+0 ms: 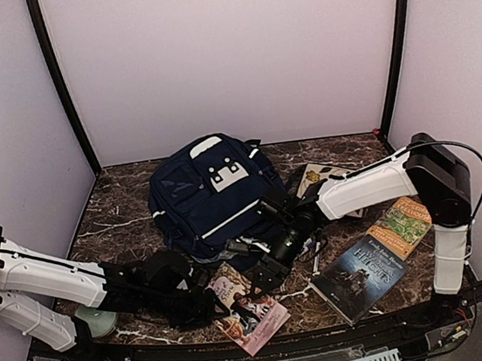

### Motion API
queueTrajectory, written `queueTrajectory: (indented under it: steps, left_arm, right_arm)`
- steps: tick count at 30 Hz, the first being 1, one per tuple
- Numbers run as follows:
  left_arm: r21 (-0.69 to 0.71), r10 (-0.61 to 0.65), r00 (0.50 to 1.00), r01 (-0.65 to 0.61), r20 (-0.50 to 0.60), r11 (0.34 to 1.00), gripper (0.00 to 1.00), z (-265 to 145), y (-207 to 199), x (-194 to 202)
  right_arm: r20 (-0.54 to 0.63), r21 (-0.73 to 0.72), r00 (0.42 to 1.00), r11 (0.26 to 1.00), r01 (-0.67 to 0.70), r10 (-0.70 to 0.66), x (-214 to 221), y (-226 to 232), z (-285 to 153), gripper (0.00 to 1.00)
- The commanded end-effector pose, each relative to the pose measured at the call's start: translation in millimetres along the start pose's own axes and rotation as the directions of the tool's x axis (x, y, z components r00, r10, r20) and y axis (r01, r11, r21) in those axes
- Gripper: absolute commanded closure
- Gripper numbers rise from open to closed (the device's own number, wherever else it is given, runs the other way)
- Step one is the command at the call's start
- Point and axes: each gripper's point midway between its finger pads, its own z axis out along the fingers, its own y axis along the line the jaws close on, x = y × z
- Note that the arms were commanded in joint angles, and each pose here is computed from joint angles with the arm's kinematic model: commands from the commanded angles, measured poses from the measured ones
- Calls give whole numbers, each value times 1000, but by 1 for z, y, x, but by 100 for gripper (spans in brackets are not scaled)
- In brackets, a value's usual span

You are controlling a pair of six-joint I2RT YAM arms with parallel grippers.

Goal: Pack the student bag
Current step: Pick up the book from the center of the board, then pass from the right arm to the left

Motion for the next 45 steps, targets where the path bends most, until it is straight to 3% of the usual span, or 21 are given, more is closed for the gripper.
queueTrajectory:
  steps: [1,5,11,17,22,24,28,31,40,45]
  left_arm:
    - [-160,-37,999,33,-23,987,35,1,47,10]
    - [-165,-34,999,31,-13,986,35,-2,48,9]
    - [-177,-34,999,34,1,984,36,-6,51,9]
    - [-163,-14,999,22,50,986,35,-15,49,3]
    - [-131,80,984,-59,162,990,31,-39,37,-13]
    - [-109,172,960,-151,219,982,30,-52,21,-24]
    - [-158,408,851,-376,331,913,27,-92,-23,-48]
    - [-200,508,778,-467,370,861,23,-114,-50,-60]
    - [-109,482,716,-501,505,858,20,-101,-80,-91]
    - [31,458,654,-593,602,805,20,-90,-107,-101]
  right_arm:
    - [8,-61,1000,998,13,-13,-5,7,4,51]
    - [-7,-133,1000,991,-21,20,-5,9,9,63]
    - [-21,-71,998,996,-58,57,-6,-8,14,67]
    - [-1,-46,1000,999,-18,18,-14,-6,9,100]
    - [32,-42,998,997,59,-57,-18,9,-3,100]
    - [55,-37,993,994,106,-103,-22,18,-13,100]
    - [145,12,971,981,192,-192,-36,33,-47,100]
    - [219,46,948,973,226,-230,-47,38,-76,100]
    - [369,62,909,981,184,-194,-58,17,-133,100]
    - [393,76,898,980,183,-198,-57,14,-143,100]
